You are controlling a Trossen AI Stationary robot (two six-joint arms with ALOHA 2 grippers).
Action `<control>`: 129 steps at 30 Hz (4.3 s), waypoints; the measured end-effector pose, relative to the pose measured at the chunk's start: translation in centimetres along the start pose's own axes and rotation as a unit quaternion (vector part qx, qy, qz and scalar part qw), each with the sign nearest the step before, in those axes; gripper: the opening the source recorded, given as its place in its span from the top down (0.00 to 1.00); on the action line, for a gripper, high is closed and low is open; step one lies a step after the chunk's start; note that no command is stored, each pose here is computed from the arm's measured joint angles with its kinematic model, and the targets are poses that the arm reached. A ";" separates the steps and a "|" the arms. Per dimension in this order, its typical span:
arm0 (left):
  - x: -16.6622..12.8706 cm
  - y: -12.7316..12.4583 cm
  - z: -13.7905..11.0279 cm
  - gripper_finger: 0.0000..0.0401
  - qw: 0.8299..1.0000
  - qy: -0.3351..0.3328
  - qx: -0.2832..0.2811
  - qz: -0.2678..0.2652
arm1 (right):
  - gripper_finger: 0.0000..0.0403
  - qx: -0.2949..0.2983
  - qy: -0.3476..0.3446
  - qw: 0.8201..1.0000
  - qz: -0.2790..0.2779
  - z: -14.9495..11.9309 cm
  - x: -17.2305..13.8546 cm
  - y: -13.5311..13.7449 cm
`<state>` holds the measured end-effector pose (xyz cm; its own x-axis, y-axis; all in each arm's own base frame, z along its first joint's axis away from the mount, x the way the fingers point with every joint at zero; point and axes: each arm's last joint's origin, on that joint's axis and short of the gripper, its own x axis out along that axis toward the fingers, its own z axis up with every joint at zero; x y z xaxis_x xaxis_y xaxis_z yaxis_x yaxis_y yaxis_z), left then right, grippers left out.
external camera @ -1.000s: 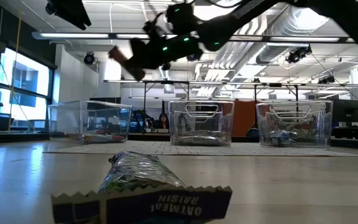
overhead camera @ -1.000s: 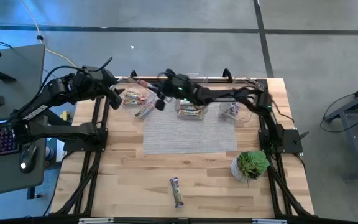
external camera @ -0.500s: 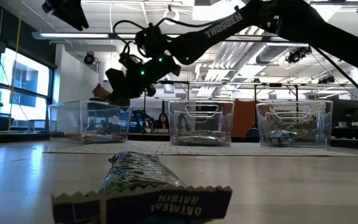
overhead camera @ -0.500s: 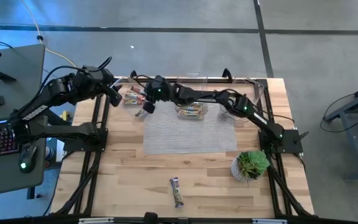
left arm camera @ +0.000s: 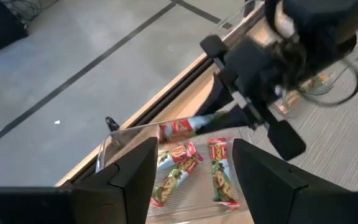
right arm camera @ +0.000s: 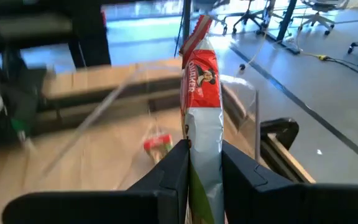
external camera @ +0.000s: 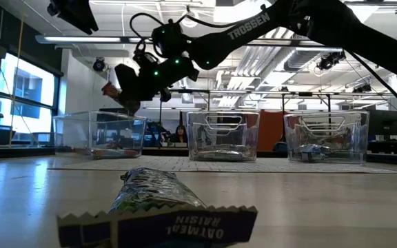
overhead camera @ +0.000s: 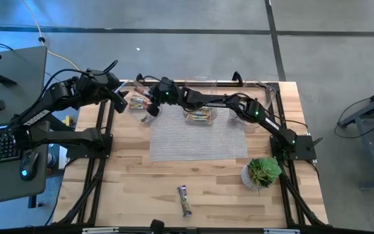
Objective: Pick and place Granola Bars by type
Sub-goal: Put the red granola bar into the left transparent bin, then put the blue granola bar into the right transparent bin
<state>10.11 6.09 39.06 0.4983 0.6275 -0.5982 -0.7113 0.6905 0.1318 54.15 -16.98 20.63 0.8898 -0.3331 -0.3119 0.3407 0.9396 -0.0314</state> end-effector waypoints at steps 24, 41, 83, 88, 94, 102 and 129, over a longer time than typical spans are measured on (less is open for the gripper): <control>0.0 0.0 -0.3 0.49 1.000 0.014 0.005 0.001 | 0.85 0.016 -0.021 1.000 0.013 0.5 -0.2 2.2; 0.0 0.0 -0.3 0.49 1.000 0.014 0.005 0.001 | 0.71 0.048 -0.026 0.998 0.037 -2.4 0.2 1.9; 0.0 0.0 -0.3 0.49 1.000 0.013 0.005 0.001 | 0.69 -0.257 0.259 0.855 0.368 0.9 -20.0 23.9; 0.0 0.0 -0.3 0.49 1.000 0.012 0.004 0.001 | 0.69 -0.232 0.269 0.850 0.389 -0.6 -20.4 25.6; 0.0 0.0 -0.2 0.49 1.000 0.009 0.003 0.000 | 0.69 -0.247 0.231 0.819 0.463 -5.9 -20.2 27.5; 0.0 0.0 -0.2 0.49 1.000 0.010 0.004 -0.002 | 0.69 -0.298 0.149 0.805 0.492 -10.9 -20.8 28.6; 0.0 0.0 -0.2 0.49 1.000 0.010 0.004 -0.003 | 0.70 -0.166 0.317 0.865 0.352 -14.6 -19.1 23.0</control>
<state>10.00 6.01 38.91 0.4926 0.6155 -0.6152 -0.7042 0.6973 0.1337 40.57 12.13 11.96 0.4611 0.3413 -0.8191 -0.4170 0.8981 0.1394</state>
